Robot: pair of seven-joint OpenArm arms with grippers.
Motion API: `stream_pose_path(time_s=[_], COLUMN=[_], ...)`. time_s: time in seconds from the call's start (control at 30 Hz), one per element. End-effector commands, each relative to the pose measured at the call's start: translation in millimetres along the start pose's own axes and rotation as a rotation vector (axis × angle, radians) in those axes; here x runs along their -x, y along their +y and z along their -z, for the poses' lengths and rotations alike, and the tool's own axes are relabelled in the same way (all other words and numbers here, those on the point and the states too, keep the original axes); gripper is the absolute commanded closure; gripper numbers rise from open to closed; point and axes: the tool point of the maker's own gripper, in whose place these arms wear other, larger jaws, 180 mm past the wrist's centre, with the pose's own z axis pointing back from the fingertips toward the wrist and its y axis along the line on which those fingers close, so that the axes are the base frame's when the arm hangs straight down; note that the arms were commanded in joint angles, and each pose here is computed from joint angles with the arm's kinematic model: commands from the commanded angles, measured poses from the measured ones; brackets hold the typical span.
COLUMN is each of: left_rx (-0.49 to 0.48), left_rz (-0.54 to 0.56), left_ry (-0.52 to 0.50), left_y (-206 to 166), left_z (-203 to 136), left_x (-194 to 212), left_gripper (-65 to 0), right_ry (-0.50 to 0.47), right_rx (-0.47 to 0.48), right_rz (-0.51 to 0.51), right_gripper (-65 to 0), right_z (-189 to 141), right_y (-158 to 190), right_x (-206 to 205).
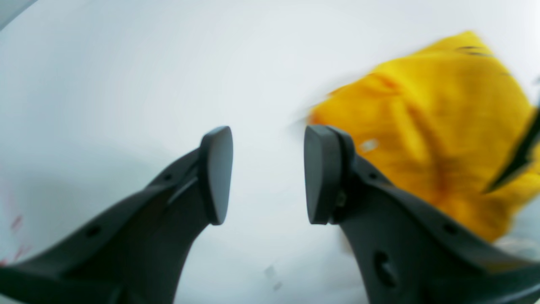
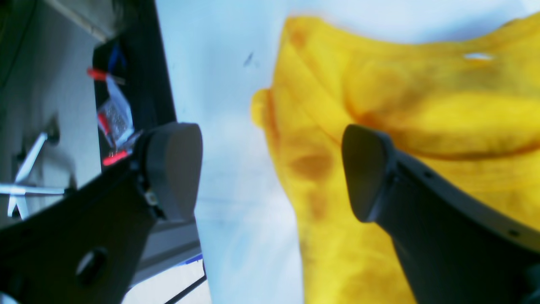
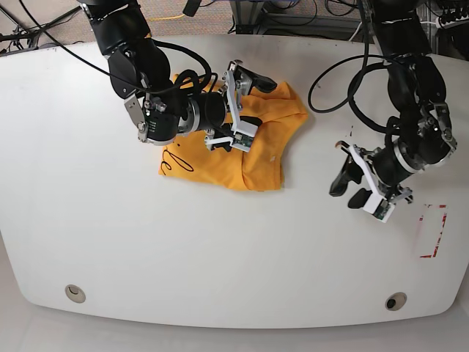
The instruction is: Fold the T-shirt properly
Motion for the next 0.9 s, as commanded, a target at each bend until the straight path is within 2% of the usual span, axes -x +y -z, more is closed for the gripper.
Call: stream_pose_path(time_s=[0.0,0.1,0.2,0.37,0.47,0.57,0.67,0.83,0.87], left_rx=[0.007,-0.006,0.023,0.122,0.188,0.264,0.309,0.306,0.307], left_rz=[0.032,0.078,0.087,0.162,0.183,0.172,0.144,0.163,0.169], left_ry=[-0.052,-0.029,-0.012,-0.011,0.014,-0.009,0.004,0.09,0.103], left_y=[-2.1,1.1,-7.9,-47.7,-71.4,-103.4,-125.6,-148.4,-151.8], left_z=[-4.2,-12.0,-8.5,1.2,9.8,19.9,25.3,45.7,47.7], left_x=[-16.9,-14.5,-9.6,-15.1,-7.9,-12.1,-2.5,16.8,19.7], left_gripper=[-24.6,-24.6,-24.6,-24.6,-24.6,-24.6,-24.6,-24.6,-24.6], right_ry=[-0.075,-0.113,-0.148,-0.241,-0.262,-0.272,-0.261,-0.244,-0.238], right_rx=[0.043,0.113,0.202,0.37,0.455,0.502,0.535,0.553,0.555], right_rz=[0.007,0.045,0.081,0.17,0.222,0.259,0.294,0.356,0.36], right_gripper=[-48.2,-48.2,-48.2,-48.0,-48.0,-47.6,-39.8,-22.7,-21.1], right_z=[-16.1,-33.8,-56.5,-108.9,-134.1,-152.8,-164.2,-166.6,-166.2], right_y=[-13.4,-33.6,-57.9,-97.4,-119.9,-137.0,-146.2,-165.1,-165.8], right_x=[-16.2,-17.2,-17.2,-10.8,-1.0,6.6,19.5,31.2,33.3])
